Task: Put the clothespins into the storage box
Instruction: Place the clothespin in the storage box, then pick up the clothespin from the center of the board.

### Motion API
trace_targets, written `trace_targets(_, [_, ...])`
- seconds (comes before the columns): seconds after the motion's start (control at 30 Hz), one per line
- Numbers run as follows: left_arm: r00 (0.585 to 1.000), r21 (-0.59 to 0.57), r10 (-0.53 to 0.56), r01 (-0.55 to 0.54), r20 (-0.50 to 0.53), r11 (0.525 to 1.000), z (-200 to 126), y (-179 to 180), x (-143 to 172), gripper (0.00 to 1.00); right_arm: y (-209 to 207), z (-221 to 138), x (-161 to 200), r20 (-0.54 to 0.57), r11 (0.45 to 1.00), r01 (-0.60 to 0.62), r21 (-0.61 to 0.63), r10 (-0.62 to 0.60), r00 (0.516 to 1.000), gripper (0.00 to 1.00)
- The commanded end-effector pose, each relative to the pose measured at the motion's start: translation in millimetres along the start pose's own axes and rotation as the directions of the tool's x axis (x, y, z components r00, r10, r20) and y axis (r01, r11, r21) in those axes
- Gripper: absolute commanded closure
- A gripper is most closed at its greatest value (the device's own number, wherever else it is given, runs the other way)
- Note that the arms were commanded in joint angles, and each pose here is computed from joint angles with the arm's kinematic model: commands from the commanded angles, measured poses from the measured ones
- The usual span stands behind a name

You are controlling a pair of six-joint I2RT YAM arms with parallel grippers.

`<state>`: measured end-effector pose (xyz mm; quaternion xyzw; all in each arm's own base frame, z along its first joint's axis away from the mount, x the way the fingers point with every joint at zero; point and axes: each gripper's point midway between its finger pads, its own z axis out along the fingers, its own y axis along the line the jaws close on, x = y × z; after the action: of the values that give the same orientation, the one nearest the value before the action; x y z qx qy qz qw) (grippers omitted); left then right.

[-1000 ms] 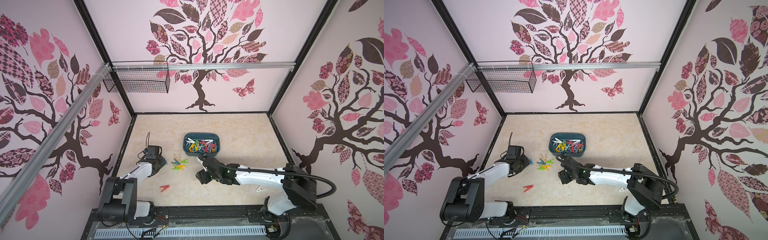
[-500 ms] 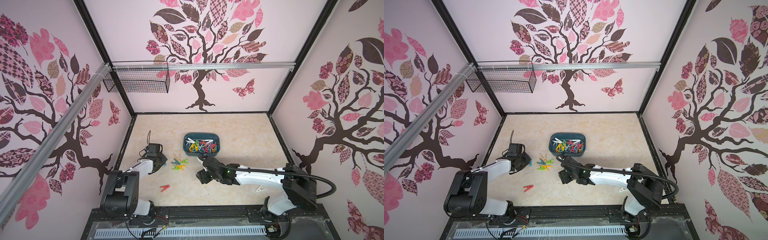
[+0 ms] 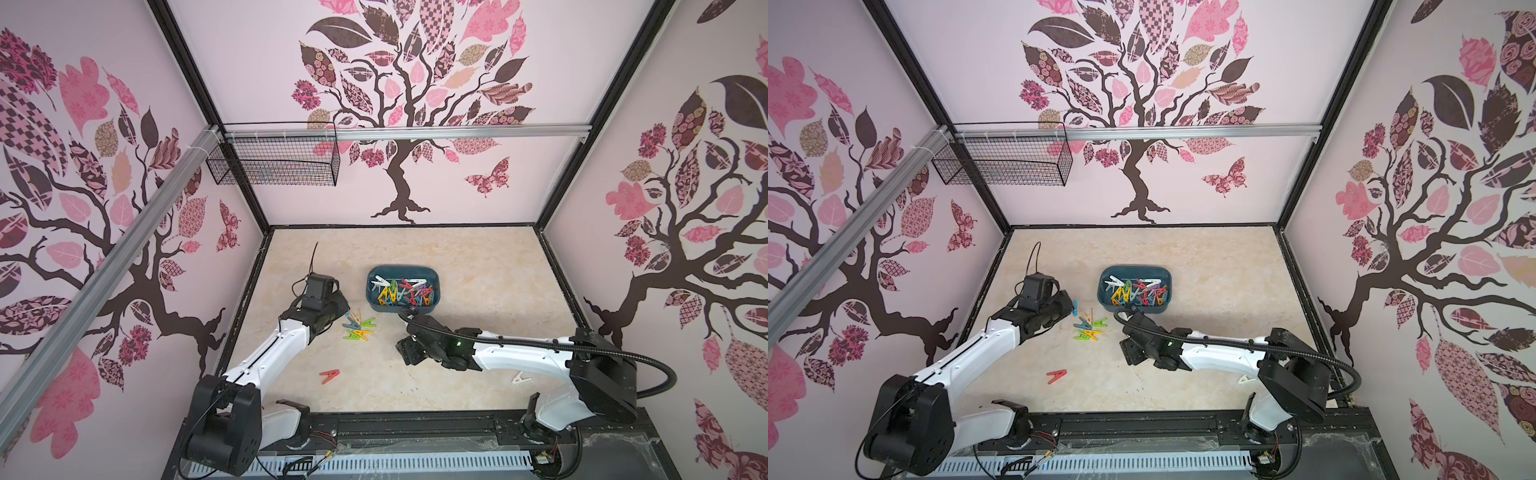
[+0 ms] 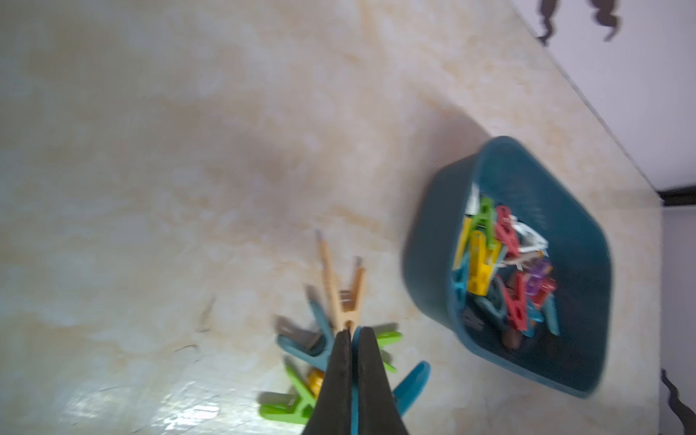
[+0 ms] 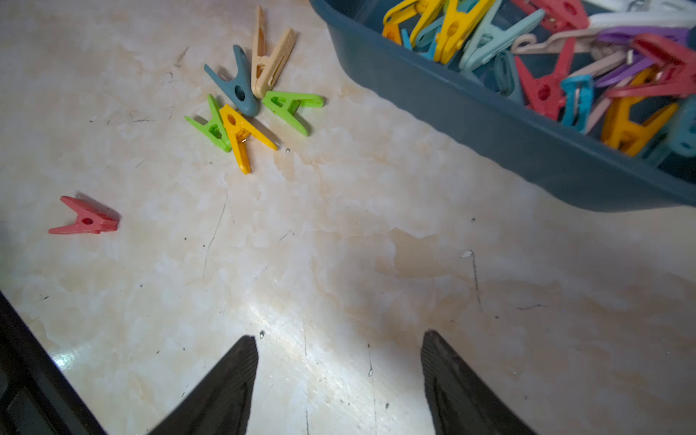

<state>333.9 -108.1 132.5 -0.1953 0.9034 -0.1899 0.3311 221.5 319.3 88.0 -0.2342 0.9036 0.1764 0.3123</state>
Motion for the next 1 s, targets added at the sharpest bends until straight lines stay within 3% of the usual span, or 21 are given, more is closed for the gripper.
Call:
trace_targets(0.0, [0.992,0.087,0.126,-0.128,0.025,0.988,-7,-45,-9,0.99,-24,-18,-12,0.064,0.998,-0.027,0.064,0.023,0.998,0.27])
trace_targets(0.17, [0.954,0.166,0.298,-0.289,-0.029,0.943,16,-96,6,0.98,-50,-25,-17,0.088,0.992,-0.103,0.068,0.097,0.991,0.27])
trace_targets(0.3, [0.931,0.175,0.364,-0.354,-0.030,0.919,39,-114,8,0.95,-53,-29,-18,0.091,0.992,-0.098,0.075,0.091,0.992,0.27])
trace_targets(0.4, [0.920,0.151,0.390,-0.381,-0.036,0.912,48,-116,4,0.78,-50,-28,-16,0.079,0.993,-0.108,0.057,0.103,0.991,0.27])
trace_targets(0.5, [0.915,0.140,0.403,-0.398,-0.011,0.907,39,-117,-3,0.69,-47,-26,-12,0.070,0.992,-0.121,0.038,0.118,0.991,0.28])
trace_targets(0.73, [0.924,0.084,0.381,-0.381,0.015,0.921,3,-86,0,0.68,-32,-20,-10,0.036,0.995,-0.100,-0.014,0.100,0.994,0.29])
trace_targets(0.97, [0.954,0.008,0.284,-0.284,-0.100,0.959,-24,-24,45,0.68,-10,-14,-2,0.002,0.999,-0.031,-0.045,0.031,1.000,0.29])
